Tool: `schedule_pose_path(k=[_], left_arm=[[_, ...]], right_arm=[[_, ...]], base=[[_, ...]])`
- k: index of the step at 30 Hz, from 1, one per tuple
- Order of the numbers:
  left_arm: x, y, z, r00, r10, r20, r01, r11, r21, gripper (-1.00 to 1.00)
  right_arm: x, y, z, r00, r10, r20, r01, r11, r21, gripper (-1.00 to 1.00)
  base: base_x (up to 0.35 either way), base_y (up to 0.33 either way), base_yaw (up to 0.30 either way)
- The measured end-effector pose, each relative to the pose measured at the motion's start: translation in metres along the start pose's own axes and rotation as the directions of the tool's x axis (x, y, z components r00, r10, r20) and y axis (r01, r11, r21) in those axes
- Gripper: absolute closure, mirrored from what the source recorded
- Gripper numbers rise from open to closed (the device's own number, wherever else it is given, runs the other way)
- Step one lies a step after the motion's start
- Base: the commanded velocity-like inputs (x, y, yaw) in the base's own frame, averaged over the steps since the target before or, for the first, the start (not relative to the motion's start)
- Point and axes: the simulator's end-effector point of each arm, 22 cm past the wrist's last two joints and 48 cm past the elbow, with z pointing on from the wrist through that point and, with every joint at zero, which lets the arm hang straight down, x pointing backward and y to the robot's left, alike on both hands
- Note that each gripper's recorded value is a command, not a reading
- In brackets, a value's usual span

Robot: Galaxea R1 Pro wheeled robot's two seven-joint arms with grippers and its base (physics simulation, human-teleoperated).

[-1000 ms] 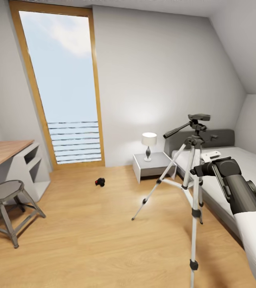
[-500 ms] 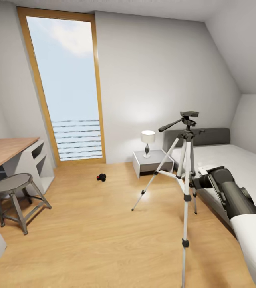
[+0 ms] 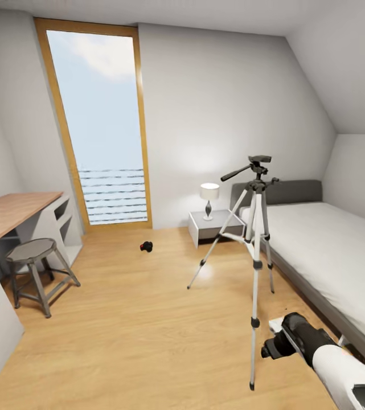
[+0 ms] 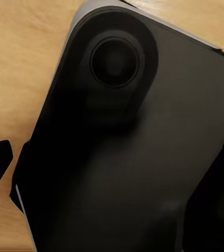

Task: Attach the digital camera to the camera tripod in the bedroom.

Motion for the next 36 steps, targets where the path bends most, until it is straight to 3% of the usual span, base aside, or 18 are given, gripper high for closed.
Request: schedule_pose_path(k=[4, 11, 12, 13, 14, 17, 18, 19, 36], left_arm=[[0.0, 0.001, 0.0, 1.0, 0.0, 0.001, 0.0, 1.0, 0.0, -1.0], [0.0, 0.001, 0.0, 1.0, -0.002, 0.001, 0.002, 1.0, -0.001, -1.0], [0.0, 0.002, 0.0, 0.999, -0.037, 0.001, 0.037, 0.999, -0.003, -1.0], [0.0, 0.003, 0.0, 0.999, -0.052, 0.0, 0.052, 0.999, -0.004, -1.0], [-0.001, 0.003, 0.0, 0.998, -0.068, 0.001, 0.068, 0.998, -0.004, -1.0], [-0.001, 0.004, 0.0, 0.99, -0.14, 0.002, 0.14, 0.99, -0.007, -1.0], [-0.002, 0.005, 0.0, 0.979, -0.202, 0.006, 0.202, 0.979, -0.007, -1.0], [-0.003, 0.004, 0.0, 0.978, -0.209, 0.006, 0.209, 0.978, -0.007, -1.0], [-0.003, 0.002, 0.0, 0.979, -0.205, 0.005, 0.205, 0.979, -0.002, -1.0]], right_arm=[[0.044, 0.024, 0.032, 0.999, -0.039, -0.014, 0.039, 0.998, -0.055, -1.0], [0.081, 0.04, 0.048, 0.998, -0.052, -0.038, 0.048, 0.994, -0.095, -1.0], [0.111, 0.052, 0.061, 0.997, -0.066, -0.027, 0.063, 0.991, -0.115, -1.0], [0.165, 0.064, 0.074, 0.993, -0.079, -0.083, 0.067, 0.989, -0.135, -1.0], [0.163, 0.065, 0.075, 0.995, -0.081, -0.063, 0.072, 0.988, -0.138, -1.0], [0.208, 0.081, 0.086, 0.993, -0.102, -0.052, 0.093, 0.982, -0.164, -1.0], [0.24, 0.091, 0.091, 0.993, -0.109, -0.038, 0.1, 0.978, -0.181, -1.0], [0.281, 0.098, 0.092, 0.989, -0.118, -0.084, 0.1, 0.976, -0.196, -1.0], [0.29, 0.088, 0.095, 0.991, -0.107, -0.081, 0.095, 0.984, -0.148, -1.0]], base=[[-0.077, 0.0, 0.0], [-0.018, 0.0, 0.0], [-0.002, 0.0, 0.0], [-0.001, 0.0, 0.0], [-0.001, 0.0, 0.0], [0.0, 0.0, 0.0], [0.0, 0.0, 0.0], [0.0, 0.0, 0.0], [0.0, 0.0, 0.185]])
